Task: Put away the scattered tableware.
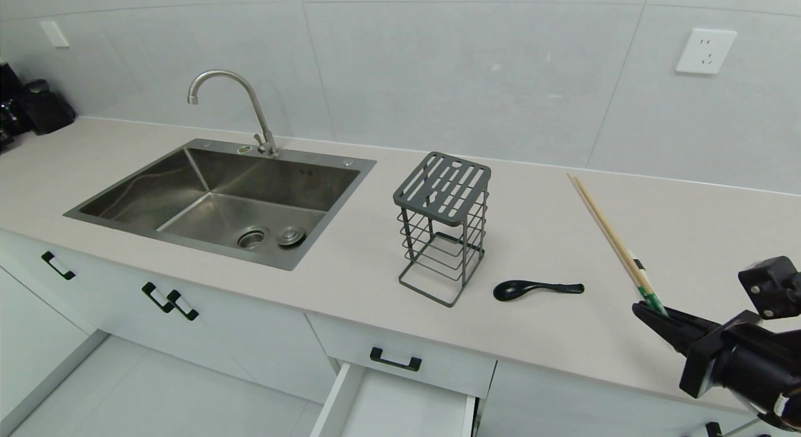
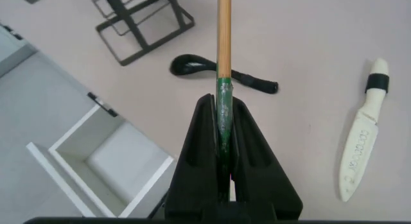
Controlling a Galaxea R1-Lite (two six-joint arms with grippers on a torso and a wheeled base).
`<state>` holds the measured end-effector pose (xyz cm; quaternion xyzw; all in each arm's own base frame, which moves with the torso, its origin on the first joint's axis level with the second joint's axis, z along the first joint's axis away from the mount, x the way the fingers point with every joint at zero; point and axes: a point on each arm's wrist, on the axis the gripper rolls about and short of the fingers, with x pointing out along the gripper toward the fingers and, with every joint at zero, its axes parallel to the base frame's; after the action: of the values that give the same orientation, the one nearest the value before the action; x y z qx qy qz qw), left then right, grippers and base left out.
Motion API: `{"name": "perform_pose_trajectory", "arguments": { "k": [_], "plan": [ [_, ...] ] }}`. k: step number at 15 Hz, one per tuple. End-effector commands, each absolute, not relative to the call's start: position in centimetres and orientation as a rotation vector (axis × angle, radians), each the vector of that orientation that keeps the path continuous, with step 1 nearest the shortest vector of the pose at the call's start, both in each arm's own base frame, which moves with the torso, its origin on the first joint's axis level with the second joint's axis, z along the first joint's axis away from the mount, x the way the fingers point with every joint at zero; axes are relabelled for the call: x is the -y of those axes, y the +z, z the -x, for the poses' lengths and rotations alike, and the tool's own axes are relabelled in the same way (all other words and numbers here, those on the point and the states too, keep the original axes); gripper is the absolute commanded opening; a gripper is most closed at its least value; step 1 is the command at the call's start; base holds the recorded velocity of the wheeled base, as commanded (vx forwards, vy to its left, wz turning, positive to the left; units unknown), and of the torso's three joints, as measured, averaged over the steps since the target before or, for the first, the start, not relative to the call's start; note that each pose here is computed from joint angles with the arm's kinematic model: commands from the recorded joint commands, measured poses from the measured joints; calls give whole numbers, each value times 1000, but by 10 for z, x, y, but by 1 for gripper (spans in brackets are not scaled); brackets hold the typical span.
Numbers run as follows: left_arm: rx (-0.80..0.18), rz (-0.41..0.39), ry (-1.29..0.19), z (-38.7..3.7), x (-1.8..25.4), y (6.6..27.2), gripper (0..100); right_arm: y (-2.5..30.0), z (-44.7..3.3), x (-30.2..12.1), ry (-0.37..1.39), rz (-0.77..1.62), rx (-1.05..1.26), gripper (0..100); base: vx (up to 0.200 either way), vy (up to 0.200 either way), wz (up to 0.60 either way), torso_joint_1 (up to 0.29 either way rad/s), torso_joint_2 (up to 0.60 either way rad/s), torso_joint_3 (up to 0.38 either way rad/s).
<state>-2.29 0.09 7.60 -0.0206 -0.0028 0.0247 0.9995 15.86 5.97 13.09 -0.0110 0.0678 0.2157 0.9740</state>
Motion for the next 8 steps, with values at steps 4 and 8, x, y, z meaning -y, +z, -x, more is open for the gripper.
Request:
{"name": "perform_pose_trajectory", "arguments": {
  "k": [4,8],
  "plan": [
    [6,42,51,23,-1,76,100,138,-140,-75,578,20,-75,0,0,0,0,0,0,0],
    [6,42,51,23,-1,76,100,137,-134,-101,756,17,-42,0,0,0,0,0,0,0]
  ]
}}
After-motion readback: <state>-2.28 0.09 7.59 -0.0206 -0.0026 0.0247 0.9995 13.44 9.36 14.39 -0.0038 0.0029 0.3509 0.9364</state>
